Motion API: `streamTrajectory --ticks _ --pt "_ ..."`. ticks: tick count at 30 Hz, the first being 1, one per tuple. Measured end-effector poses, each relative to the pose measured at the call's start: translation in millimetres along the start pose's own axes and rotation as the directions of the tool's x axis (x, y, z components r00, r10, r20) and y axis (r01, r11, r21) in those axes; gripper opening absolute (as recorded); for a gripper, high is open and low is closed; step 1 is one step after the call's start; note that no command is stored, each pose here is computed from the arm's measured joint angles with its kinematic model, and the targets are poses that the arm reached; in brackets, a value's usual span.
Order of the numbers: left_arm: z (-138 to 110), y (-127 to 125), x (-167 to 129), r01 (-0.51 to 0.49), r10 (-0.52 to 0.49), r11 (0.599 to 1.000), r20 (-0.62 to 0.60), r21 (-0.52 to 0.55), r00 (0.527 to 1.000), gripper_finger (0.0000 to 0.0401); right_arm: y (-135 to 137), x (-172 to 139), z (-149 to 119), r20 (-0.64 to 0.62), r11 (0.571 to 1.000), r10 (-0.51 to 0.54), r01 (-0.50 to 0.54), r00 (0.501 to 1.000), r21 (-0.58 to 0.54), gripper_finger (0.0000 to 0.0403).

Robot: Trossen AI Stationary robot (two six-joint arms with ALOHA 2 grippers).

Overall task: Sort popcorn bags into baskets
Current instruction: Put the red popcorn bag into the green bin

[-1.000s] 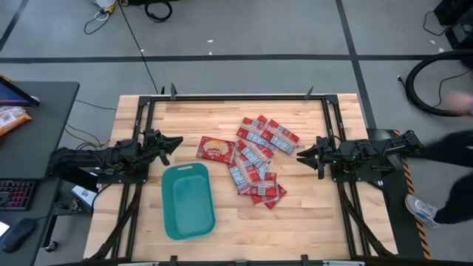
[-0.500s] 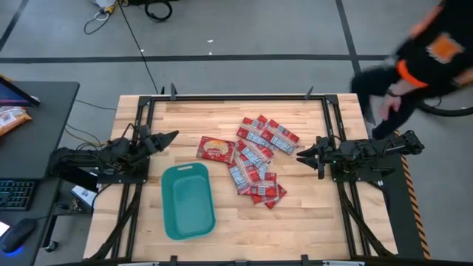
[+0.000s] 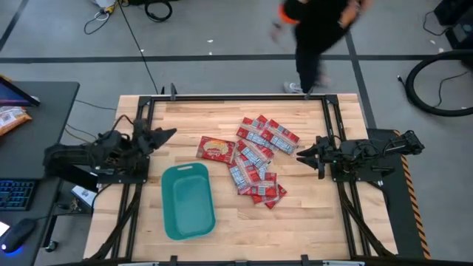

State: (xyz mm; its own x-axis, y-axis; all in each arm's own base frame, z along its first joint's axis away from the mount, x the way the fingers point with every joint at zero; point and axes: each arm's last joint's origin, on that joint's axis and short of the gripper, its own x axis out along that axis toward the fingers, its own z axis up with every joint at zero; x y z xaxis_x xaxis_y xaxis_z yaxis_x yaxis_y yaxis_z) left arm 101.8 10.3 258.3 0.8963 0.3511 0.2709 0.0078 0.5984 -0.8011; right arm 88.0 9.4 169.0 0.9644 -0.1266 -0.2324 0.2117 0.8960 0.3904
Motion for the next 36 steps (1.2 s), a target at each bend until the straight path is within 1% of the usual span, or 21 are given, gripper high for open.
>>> streamTrajectory --ticks 2,4,6,7,11,14,17,20,22,24,26,29,33,36 --pt "4.3 -9.6 9.7 -0.027 0.027 0.999 0.012 0.027 1.0 0.0039 -1.8 0.0 1.4 0.041 0.998 -0.065 0.065 0.997 0.002 0.0128" --pt "4.4 -15.8 19.9 -0.048 0.048 0.996 -0.007 0.077 0.999 0.0039 -2.4 -0.3 4.7 0.097 0.993 -0.117 0.116 0.988 0.017 0.0128" --pt "1.1 -18.4 30.4 -0.066 0.072 0.99 -0.042 0.124 0.997 0.0039 -2.0 -0.7 8.3 0.146 0.99 -0.143 0.139 0.979 0.038 0.0128" --pt "-1.8 -18.2 35.7 -0.083 0.091 0.988 -0.057 0.133 0.994 0.0039 -1.2 -0.9 10.3 0.165 0.99 -0.14 0.133 0.976 0.048 0.0128" --pt "-15.1 -13.2 54.7 -0.158 0.171 0.98 -0.11 0.122 0.979 0.0039 4.1 -2.7 21.1 0.265 0.993 -0.088 0.063 0.96 0.101 0.0128" --pt "-26.6 -10.3 68.0 -0.194 0.209 0.975 -0.144 0.111 0.967 0.0039 8.9 -6.2 32.5 0.371 0.989 -0.044 -0.013 0.927 0.149 0.0128" --pt "-35.6 -10.4 82.3 -0.179 0.193 0.978 -0.142 0.107 0.971 0.0039 12.0 -11.0 43.2 0.474 0.978 -0.032 -0.07 0.88 0.196 0.0128" --pt "-42.1 -14.0 96.4 -0.167 0.184 0.978 -0.145 0.123 0.972 0.0039 12.5 -15.0 49.8 0.543 0.967 -0.063 -0.083 0.837 0.24 0.0128" --pt "-45.7 -16.7 106.6 -0.169 0.192 0.973 -0.152 0.156 0.97 0.0039 13.2 -16.9 52.9 0.571 0.961 -0.064 -0.105 0.819 0.257 0.0128" --pt "-49.4 -18.9 116.8 -0.172 0.202 0.967 -0.159 0.186 0.966 0.0039 14.3 -18.6 55.3 0.591 0.948 -0.042 -0.155 0.805 0.278 0.0128" --pt "-52.4 -21.8 127.0 -0.173 0.208 0.963 -0.163 0.205 0.965 0.0044 15.0 -18.9 55.7 0.592 0.931 -0.021 -0.2 0.805 0.304 0.0128" --pt "-56.5 -25.8 141.6 -0.171 0.214 0.956 -0.166 0.238 0.963 0.0069 16.0 -18.8 55.6 0.587 0.91 0.015 -0.255 0.809 0.328 0.0128" --pt "-61.2 -29.7 159.0 -0.179 0.226 0.951 -0.17 0.253 0.959 0.0128 18.8 -17.2 54.9 0.566 0.902 0.092 -0.31 0.819 0.301 0.0128" --pt "-66.3 -31.2 169.3 -0.181 0.248 0.943 -0.229 0.278 0.941 0.0172 20.1 -14.1 53.5 0.542 0.893 0.115 -0.326 0.833 0.312 0.0128"
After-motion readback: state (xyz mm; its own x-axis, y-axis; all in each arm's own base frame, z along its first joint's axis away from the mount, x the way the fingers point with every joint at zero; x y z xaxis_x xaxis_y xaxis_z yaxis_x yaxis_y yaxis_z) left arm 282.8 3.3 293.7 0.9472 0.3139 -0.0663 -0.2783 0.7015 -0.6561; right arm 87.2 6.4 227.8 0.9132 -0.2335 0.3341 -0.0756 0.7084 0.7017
